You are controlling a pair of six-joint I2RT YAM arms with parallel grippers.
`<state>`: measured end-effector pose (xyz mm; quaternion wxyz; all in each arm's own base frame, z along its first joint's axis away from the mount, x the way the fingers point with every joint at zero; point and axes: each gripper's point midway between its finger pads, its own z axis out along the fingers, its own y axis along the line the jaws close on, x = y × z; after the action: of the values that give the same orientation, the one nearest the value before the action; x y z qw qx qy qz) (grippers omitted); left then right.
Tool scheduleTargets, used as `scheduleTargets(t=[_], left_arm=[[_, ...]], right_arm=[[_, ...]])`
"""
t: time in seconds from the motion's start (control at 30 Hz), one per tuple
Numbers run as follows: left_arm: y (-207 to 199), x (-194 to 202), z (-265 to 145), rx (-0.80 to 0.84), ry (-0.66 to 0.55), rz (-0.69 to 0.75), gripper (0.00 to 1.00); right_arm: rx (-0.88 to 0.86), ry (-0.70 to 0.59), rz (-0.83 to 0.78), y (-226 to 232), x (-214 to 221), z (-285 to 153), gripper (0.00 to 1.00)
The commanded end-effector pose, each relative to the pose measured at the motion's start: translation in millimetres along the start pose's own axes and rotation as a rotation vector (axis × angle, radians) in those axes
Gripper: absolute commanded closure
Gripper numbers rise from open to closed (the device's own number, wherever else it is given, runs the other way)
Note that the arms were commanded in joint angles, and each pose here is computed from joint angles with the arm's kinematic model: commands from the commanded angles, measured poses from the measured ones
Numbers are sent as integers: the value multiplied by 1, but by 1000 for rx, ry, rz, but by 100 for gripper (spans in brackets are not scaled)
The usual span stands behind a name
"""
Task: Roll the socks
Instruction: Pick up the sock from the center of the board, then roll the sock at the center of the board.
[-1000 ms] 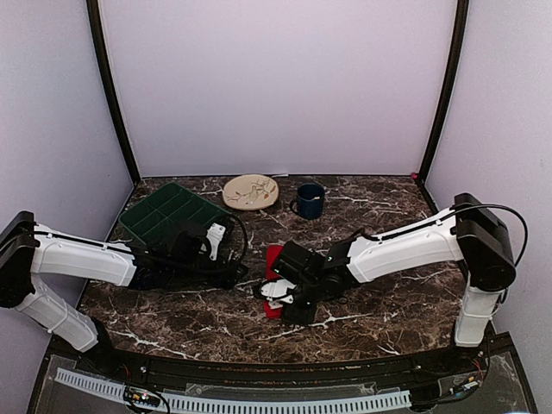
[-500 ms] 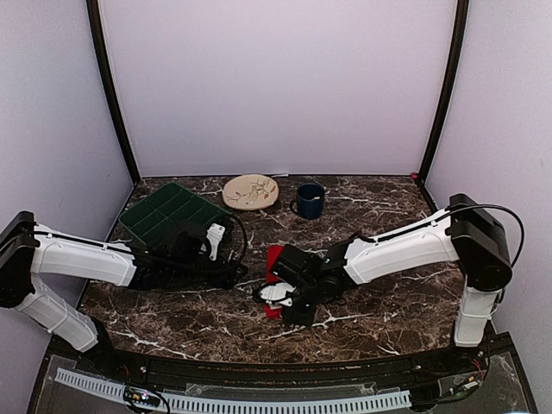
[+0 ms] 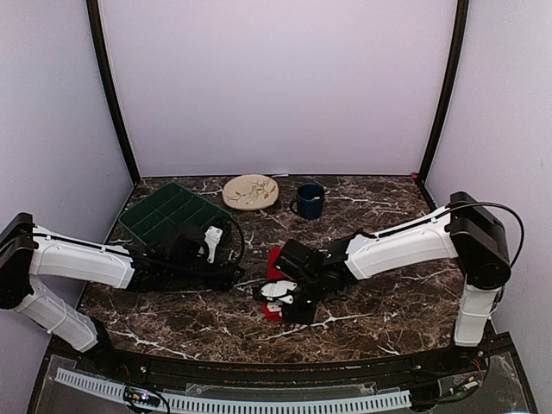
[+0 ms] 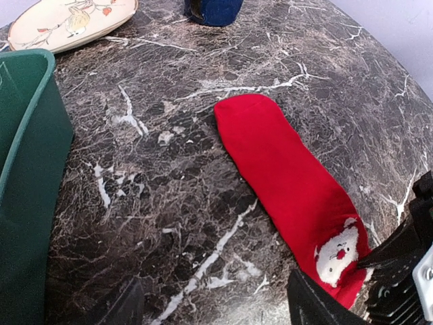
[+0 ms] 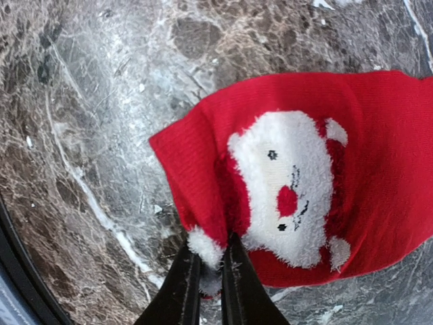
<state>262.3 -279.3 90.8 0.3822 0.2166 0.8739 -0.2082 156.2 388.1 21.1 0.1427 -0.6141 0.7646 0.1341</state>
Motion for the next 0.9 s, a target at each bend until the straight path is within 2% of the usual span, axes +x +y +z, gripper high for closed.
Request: scheduleTargets(t=[0.0, 0.23, 0.6, 0.87], left_arm=[[2, 2, -7, 4, -8, -7, 25], [-18, 6, -10, 112, 14, 55, 24], [-62, 29, -15, 227, 106, 235, 16], [-88, 45, -13, 291, 139, 401, 19]], right_arm=[[-102, -54, 73, 1, -15, -14, 89], [-209, -60, 136, -7, -20, -19, 91], [-386, -32, 208, -7, -23, -19, 92], [-493, -18, 247, -2, -25, -20, 94]])
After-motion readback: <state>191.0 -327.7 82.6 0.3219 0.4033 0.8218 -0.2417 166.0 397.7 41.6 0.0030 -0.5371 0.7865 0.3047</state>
